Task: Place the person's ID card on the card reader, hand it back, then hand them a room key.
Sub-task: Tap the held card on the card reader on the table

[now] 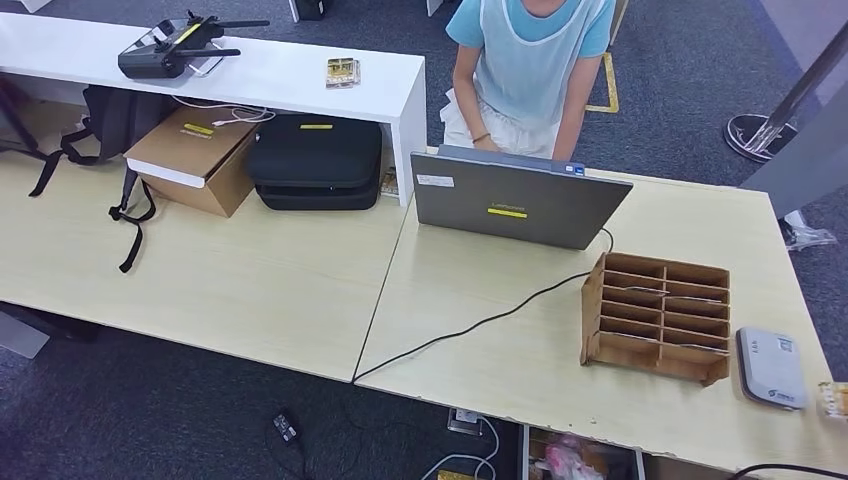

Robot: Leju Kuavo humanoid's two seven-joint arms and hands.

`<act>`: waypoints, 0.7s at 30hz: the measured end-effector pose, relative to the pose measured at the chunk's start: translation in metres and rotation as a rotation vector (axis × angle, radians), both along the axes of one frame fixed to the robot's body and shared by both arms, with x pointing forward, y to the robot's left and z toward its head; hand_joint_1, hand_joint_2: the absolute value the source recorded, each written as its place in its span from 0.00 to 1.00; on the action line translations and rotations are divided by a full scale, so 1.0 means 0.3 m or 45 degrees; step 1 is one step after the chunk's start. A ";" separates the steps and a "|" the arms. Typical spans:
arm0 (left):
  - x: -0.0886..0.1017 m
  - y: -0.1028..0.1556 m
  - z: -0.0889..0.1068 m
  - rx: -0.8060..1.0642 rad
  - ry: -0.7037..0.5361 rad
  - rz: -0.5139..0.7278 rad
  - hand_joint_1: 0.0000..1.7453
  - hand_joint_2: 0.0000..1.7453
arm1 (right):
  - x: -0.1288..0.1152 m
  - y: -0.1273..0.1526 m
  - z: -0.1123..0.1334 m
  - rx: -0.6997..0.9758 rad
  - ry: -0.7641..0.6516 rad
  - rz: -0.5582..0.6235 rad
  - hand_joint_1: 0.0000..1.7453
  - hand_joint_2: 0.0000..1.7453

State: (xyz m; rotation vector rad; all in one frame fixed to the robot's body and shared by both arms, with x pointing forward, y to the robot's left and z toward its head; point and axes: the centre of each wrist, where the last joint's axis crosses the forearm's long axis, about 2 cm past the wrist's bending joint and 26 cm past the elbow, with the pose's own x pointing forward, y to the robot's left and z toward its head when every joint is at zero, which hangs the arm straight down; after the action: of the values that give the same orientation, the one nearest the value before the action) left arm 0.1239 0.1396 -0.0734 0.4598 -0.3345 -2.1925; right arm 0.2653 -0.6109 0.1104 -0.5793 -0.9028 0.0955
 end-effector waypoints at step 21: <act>-0.002 0.002 -0.001 -0.008 0.012 0.028 0.00 0.00 | 0.108 0.121 -0.019 -0.009 0.018 0.106 1.00 1.00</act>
State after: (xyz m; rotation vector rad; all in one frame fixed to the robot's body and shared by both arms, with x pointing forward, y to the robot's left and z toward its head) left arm 0.1233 0.1401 -0.0737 0.4480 -0.3297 -2.1714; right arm 0.2977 -0.5745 0.1047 -0.5469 -0.9130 0.1777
